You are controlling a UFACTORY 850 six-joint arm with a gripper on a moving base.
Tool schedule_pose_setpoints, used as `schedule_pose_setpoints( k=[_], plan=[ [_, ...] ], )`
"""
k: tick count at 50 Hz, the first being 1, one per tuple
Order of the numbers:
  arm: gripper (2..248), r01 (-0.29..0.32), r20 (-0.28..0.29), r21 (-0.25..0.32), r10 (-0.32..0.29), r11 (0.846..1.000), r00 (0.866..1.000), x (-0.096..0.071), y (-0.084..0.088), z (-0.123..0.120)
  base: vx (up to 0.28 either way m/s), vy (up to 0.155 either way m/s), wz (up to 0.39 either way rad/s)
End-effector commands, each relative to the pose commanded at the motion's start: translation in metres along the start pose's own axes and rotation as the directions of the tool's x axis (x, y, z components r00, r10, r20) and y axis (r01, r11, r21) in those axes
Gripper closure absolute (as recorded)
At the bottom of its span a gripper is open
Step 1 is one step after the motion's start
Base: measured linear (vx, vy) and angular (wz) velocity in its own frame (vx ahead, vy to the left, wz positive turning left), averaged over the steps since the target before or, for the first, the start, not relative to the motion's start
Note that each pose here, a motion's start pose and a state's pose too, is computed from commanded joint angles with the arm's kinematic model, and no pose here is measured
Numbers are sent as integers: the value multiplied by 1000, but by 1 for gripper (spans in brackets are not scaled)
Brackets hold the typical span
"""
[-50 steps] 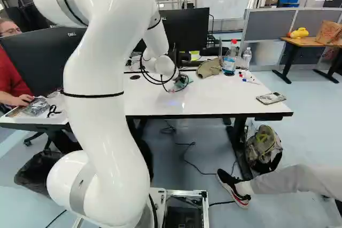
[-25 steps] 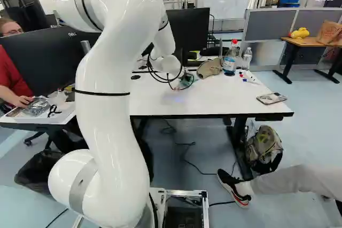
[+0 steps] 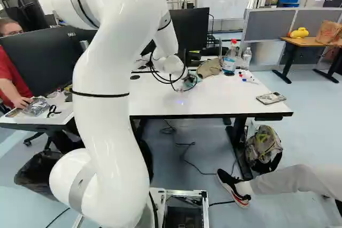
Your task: Clean the table with the green towel
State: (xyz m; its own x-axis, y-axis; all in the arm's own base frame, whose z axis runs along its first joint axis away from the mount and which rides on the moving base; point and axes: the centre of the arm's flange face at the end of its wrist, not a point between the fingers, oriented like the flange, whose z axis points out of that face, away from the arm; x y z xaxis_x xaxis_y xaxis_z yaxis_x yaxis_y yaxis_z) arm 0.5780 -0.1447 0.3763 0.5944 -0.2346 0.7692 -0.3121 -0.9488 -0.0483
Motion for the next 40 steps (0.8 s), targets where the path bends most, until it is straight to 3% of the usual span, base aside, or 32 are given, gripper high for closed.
schedule_pose_setpoints(
  k=[18, 40],
  plan=[
    [202, 21, 19, 23, -21, 1000, 1000, -18, -16, -24, 0, 0, 0],
    [202, 61, 19, 72, -63, 996, 998, -21, -52, -26, 0, 0, 0]
  ],
)
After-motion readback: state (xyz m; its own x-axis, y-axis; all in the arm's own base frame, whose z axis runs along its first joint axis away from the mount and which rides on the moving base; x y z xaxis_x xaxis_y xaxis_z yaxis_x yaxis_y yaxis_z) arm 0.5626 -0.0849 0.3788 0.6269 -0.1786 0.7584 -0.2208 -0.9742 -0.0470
